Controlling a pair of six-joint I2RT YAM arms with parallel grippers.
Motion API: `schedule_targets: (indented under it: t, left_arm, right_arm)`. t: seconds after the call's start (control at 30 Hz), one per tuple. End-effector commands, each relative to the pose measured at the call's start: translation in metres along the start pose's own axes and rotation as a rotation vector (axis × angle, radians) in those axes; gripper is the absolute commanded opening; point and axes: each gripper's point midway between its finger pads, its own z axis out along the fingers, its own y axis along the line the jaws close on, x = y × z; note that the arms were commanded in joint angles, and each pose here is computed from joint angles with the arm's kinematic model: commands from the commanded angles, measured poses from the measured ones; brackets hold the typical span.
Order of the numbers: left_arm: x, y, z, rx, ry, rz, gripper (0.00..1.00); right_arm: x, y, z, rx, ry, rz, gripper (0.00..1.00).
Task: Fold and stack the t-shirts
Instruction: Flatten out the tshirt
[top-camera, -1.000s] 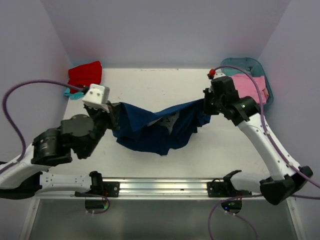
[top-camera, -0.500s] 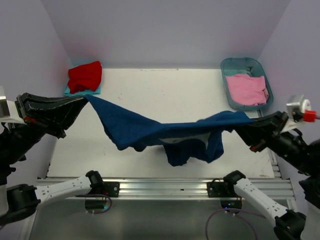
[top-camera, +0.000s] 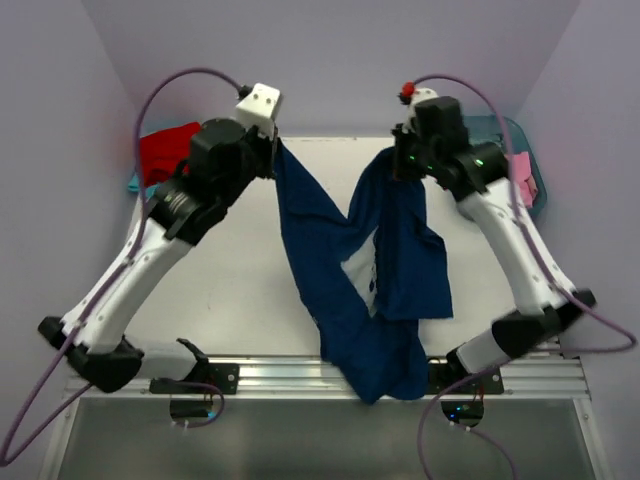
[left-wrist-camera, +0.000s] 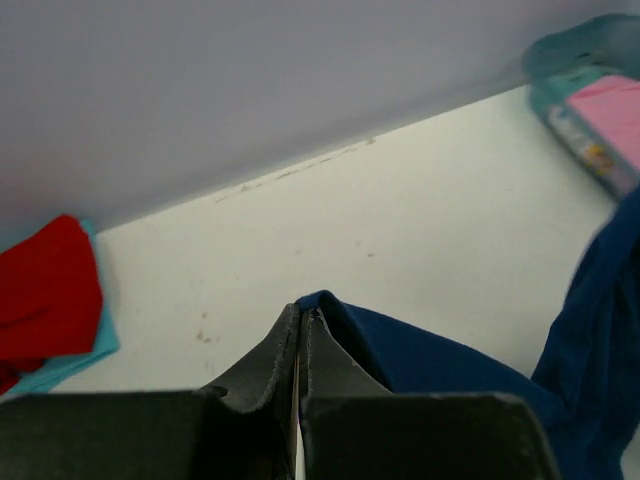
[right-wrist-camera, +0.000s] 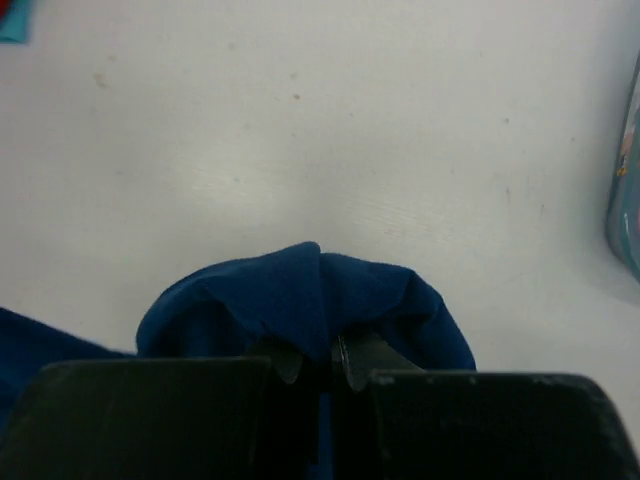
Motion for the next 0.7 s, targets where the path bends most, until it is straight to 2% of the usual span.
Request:
schedule_targets:
  t: [0.0, 0.03, 0.07, 0.1, 0.13, 0.23, 0.27, 0.33, 0.37, 0.43, 0.47, 0.5, 0.53, 0.63, 0.67]
  left_arm:
    - [-0.018, 0.077, 0.046, -0.206, -0.031, -0.021, 0.00]
    - [-0.013, 0.108, 0.057, -0.285, -0.008, -0.033, 0.00]
    - [0.008, 0.123, 0.083, -0.339, 0.057, -0.029, 0.00]
    - [-0.004, 0.136, 0.085, -0.379, 0.045, -0.039, 0.00]
    - [-0.004, 0.153, 0.088, -0.414, 0.054, -0.052, 0.00]
    - [-0.028, 0.157, 0.077, -0.412, -0.006, -0.068, 0.00]
    - [-0.053, 0.154, 0.052, -0.397, -0.087, -0.078, 0.00]
    - [-0.055, 0.146, 0.030, -0.360, -0.112, -0.080, 0.00]
    - [-0.058, 0.141, 0.000, -0.345, -0.151, -0.085, 0.00]
    - [-0.057, 0.128, -0.031, -0.303, -0.187, -0.086, 0.00]
    - [-0.059, 0.116, -0.066, -0.248, -0.251, -0.088, 0.00]
    - [-0.059, 0.108, -0.084, -0.211, -0.278, -0.088, 0.00]
    - [-0.070, 0.100, -0.127, -0.170, -0.362, -0.089, 0.00]
    - [-0.070, 0.066, -0.180, 0.006, -0.439, -0.059, 0.00]
    - [-0.081, 0.050, -0.222, 0.089, -0.518, -0.039, 0.00]
  right_arm:
    - [-0.023, -0.019, 0.043, 0.149, 0.003, 0.014, 0.00]
    - [-0.028, -0.017, 0.054, 0.151, 0.005, 0.016, 0.00]
    - [-0.033, -0.014, 0.061, 0.148, 0.000, 0.016, 0.00]
    - [-0.038, -0.012, 0.074, 0.150, -0.007, 0.016, 0.00]
    - [-0.054, -0.013, 0.070, 0.161, -0.056, 0.023, 0.00]
    - [-0.073, -0.007, 0.055, 0.121, -0.130, 0.015, 0.00]
    - [-0.075, -0.004, 0.047, 0.102, -0.146, 0.008, 0.00]
    - [-0.076, -0.001, 0.017, 0.049, -0.202, -0.005, 0.00]
    - [-0.072, 0.003, 0.007, 0.022, -0.213, -0.008, 0.00]
    - [-0.057, 0.005, -0.026, -0.037, -0.246, -0.031, 0.00]
    - [-0.048, 0.012, -0.036, -0.085, -0.240, -0.043, 0.00]
    - [-0.026, 0.014, -0.039, -0.120, -0.199, -0.063, 0.00]
    - [-0.023, 0.016, -0.066, -0.156, -0.233, -0.068, 0.00]
    - [0.013, 0.047, -0.109, -0.407, -0.192, -0.123, 0.00]
    - [0.018, 0.057, -0.145, -0.504, -0.237, -0.143, 0.00]
